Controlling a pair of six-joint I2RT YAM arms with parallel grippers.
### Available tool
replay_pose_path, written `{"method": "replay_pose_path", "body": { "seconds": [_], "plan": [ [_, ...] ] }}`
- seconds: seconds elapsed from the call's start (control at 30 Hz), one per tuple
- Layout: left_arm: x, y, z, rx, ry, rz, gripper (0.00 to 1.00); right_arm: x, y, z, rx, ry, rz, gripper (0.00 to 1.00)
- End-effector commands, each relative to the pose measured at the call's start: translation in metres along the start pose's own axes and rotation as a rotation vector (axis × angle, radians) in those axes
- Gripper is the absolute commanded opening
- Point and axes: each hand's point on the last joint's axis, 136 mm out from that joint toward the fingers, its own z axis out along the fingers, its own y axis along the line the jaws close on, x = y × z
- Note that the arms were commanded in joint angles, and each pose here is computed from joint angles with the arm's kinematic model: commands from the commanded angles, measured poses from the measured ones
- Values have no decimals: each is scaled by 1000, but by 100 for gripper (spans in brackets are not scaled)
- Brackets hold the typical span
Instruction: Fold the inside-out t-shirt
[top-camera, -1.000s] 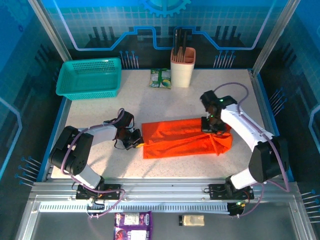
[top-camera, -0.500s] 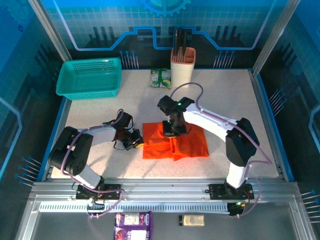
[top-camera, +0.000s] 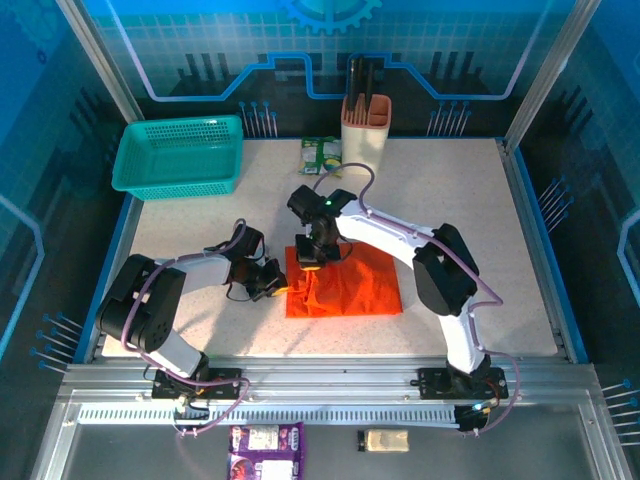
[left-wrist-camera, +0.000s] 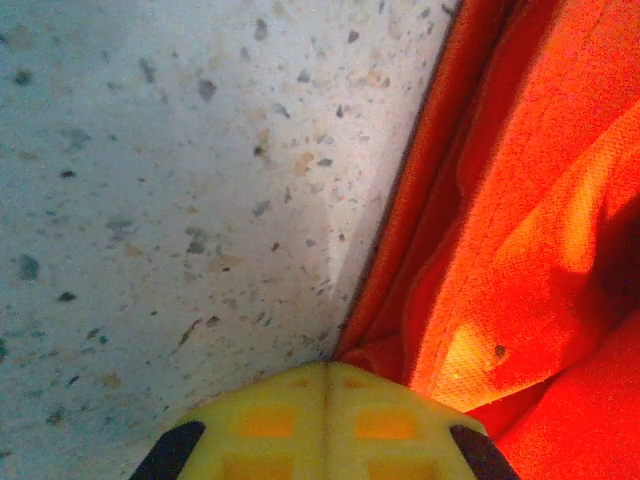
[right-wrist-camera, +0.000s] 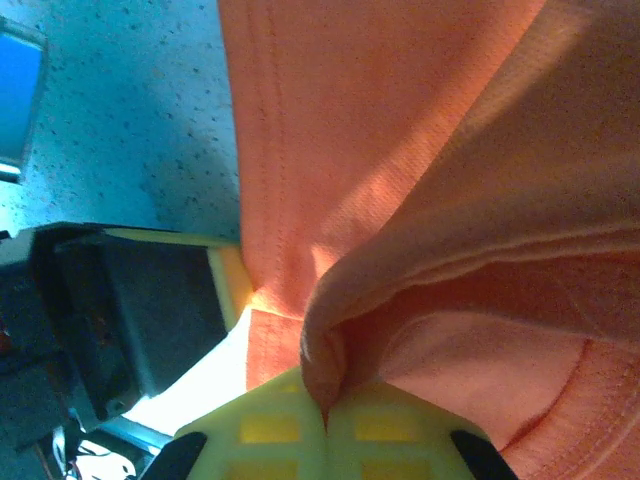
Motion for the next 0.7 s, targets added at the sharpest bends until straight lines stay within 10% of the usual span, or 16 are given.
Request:
{"method": "replay_pose_path", "body": {
  "seconds": [0.0, 0.37, 0.5, 0.67],
  "plan": [
    [17, 30, 25, -76, 56, -18, 0, 4, 19, 6, -39, 35, -13, 0],
    [17, 30, 21, -87, 51, -11, 0, -6, 24, 27, -23, 48, -23, 0],
    [16, 26, 10, -101, 33, 1, 0, -6, 31, 14, -33, 41, -46, 35],
    [9, 17, -21, -136, -40, 42, 0, -7, 35, -25, -54, -33, -75, 45]
  ]
}}
